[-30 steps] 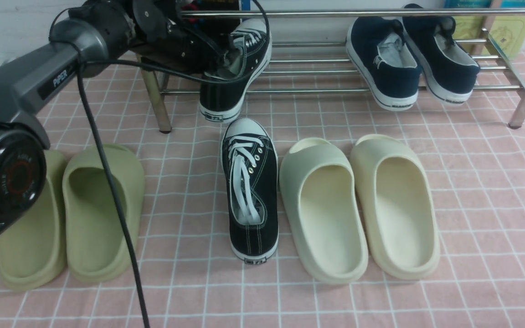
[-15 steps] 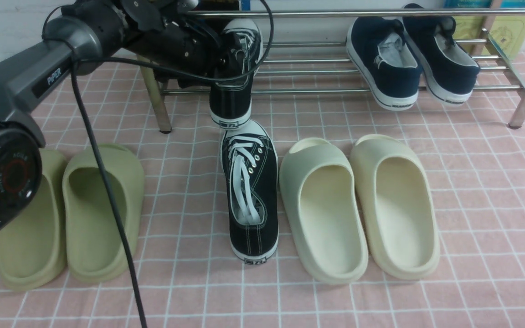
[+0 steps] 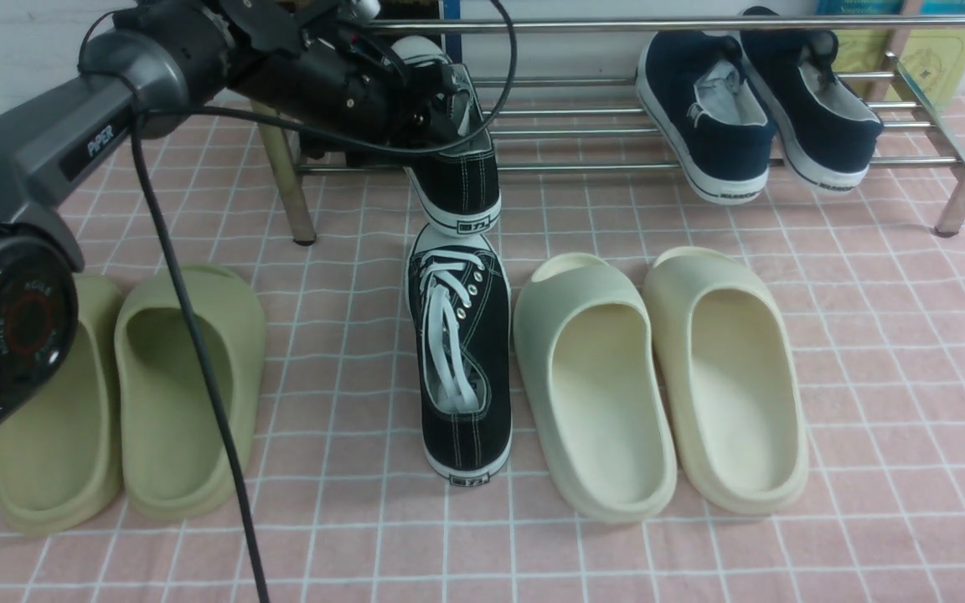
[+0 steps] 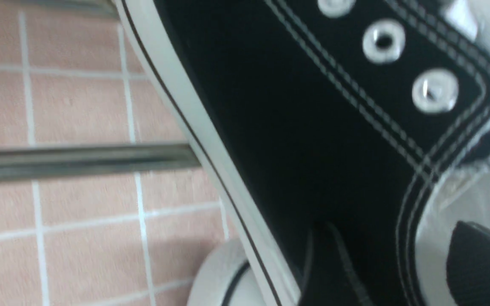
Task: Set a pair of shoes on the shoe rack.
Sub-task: Use the left arm to put a shoe into the shoe rack
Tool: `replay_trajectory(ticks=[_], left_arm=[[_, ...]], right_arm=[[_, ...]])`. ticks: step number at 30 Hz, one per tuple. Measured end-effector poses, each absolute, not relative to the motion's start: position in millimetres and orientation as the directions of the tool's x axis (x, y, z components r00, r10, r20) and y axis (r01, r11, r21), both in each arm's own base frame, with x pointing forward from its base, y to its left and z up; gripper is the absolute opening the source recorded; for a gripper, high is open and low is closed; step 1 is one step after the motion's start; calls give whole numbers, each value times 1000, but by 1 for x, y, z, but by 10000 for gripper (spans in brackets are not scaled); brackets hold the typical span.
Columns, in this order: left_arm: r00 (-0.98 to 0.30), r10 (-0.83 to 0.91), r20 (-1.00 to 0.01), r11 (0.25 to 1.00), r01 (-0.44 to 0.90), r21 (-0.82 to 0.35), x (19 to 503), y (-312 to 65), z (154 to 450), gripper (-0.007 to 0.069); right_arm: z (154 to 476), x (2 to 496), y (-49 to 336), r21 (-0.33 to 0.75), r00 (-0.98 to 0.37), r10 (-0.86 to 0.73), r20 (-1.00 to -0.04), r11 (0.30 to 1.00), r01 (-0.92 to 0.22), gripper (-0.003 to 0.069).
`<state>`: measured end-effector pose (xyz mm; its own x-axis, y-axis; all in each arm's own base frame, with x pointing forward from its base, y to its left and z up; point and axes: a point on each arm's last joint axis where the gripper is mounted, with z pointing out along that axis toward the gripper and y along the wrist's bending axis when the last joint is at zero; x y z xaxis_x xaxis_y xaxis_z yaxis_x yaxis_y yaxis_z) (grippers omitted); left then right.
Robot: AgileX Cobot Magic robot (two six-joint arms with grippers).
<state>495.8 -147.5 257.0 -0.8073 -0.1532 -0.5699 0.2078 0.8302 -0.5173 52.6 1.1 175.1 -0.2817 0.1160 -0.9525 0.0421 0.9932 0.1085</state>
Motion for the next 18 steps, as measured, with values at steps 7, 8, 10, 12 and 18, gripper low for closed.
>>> replay_trajectory(ticks=[7, 8, 10, 12, 18], left_arm=[[-806, -76, -587, 839, 266, -475, 476, -144, 294, 450], [-809, -61, -585, 841, 274, -466, 472, -144, 298, 449], [-815, -24, -579, 850, 288, -441, 466, -142, 305, 430], [-834, 22, -552, 855, 301, -421, 458, -140, 309, 384], [-876, 183, -446, 849, 370, -378, 435, -154, 309, 120]], right_arm=[[175, 53, 1, 108, -282, 116, -952, 993, 42, 71], [175, 53, 1, 108, -282, 116, -952, 993, 42, 71], [175, 53, 1, 108, -282, 116, -952, 993, 42, 73], [175, 53, 1, 108, -282, 116, -952, 993, 42, 76], [175, 53, 1, 108, -282, 116, -952, 993, 42, 88]])
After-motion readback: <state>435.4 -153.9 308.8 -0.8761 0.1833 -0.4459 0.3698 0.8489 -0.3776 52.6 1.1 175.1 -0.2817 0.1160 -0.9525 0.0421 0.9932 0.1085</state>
